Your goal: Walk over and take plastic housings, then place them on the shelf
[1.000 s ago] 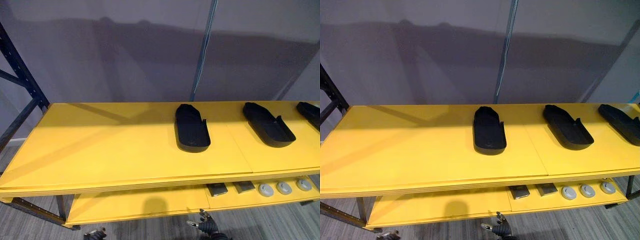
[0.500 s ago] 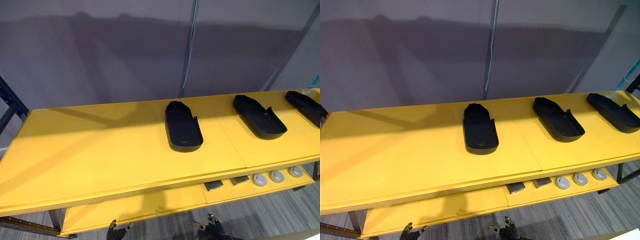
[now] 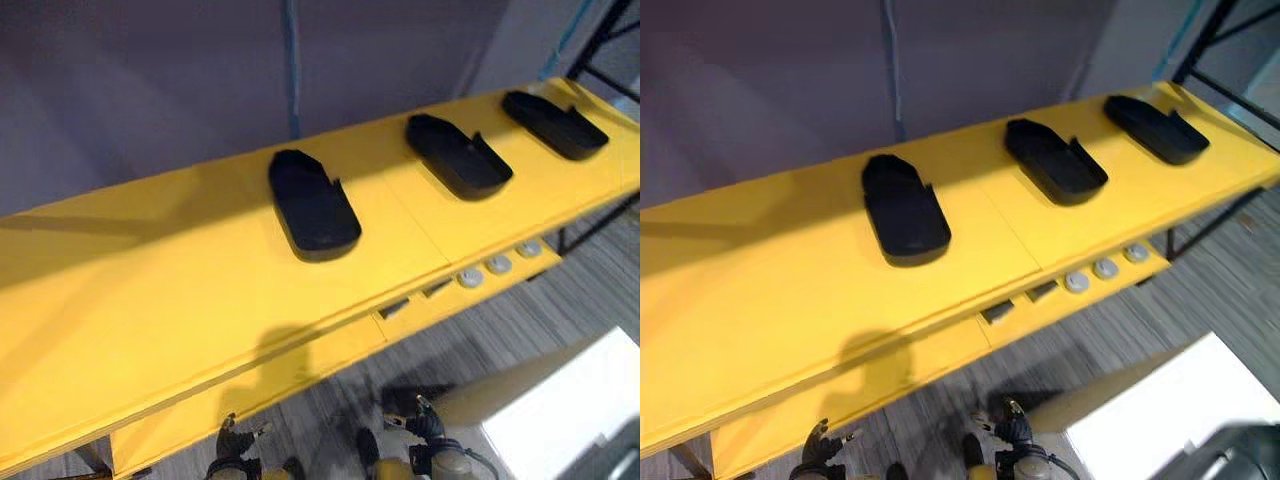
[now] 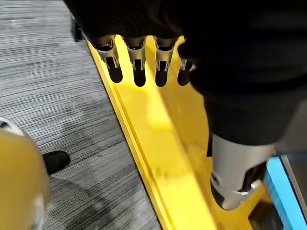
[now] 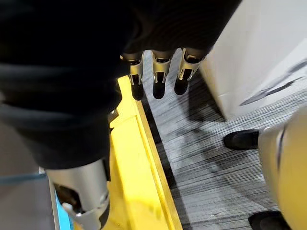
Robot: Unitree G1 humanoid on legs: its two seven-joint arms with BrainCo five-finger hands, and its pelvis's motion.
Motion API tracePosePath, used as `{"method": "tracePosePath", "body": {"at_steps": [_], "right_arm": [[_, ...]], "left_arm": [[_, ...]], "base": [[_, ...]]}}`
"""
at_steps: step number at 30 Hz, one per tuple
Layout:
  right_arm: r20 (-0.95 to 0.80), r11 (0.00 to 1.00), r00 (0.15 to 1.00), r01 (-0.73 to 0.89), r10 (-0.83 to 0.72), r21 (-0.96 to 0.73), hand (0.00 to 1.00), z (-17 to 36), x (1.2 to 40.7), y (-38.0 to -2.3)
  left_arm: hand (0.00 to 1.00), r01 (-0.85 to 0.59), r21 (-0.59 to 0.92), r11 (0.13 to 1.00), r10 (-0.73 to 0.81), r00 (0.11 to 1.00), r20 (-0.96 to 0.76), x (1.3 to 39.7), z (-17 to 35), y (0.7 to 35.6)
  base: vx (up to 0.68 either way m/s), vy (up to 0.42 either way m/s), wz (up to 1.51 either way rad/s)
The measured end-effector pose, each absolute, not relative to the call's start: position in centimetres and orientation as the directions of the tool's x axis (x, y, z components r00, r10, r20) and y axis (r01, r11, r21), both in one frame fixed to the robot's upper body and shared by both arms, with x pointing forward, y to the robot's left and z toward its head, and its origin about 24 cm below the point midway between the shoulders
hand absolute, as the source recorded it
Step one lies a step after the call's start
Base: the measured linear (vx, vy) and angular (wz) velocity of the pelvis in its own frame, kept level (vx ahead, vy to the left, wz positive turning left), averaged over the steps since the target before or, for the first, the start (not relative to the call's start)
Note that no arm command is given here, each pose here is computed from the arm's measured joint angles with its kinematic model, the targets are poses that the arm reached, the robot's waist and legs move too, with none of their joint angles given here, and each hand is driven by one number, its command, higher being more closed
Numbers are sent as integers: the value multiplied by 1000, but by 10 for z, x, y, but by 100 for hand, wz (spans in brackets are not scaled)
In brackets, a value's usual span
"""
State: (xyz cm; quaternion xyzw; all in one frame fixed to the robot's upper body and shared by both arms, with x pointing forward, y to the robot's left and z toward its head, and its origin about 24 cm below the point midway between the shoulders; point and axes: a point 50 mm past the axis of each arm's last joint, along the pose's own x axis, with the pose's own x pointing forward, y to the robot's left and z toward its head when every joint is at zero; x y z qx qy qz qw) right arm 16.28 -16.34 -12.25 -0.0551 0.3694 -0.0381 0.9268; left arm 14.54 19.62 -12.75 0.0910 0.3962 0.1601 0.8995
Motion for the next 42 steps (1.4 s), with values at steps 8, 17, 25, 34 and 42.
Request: {"method": "tracePosePath", "body": {"at_steps": [8,17,25,34,42], "right_arm": [[-682,982,729,-79,-62,-174,0,-123,171,-159],[-656,981,754,-97,-36,-165,0,-117,186,-146],[-700,973,714,-153,-13,-174,0,-127,170,-141],[-753,973,637,-21,-165,-232,0,-138,135,-188],[-656,922,649,295,-387,-252,0,-118,128,-232]], "left_arm": [[0,-169,297,940,331,666,-668,157,-124,188],[0,-153,296,943,325,621,-713,144,-132,184],[0,-121,300,946,311,599,-738,142,-138,184],[0,-164,275,947,319,549,-773,130,-145,183],[0,-229,290,929,368,500,-784,115,-148,199]], "base": [[-57,-109,-42],[-120,-7,-142],[-23,-115,-157],[40,45,-118],[168,87,6]]}}
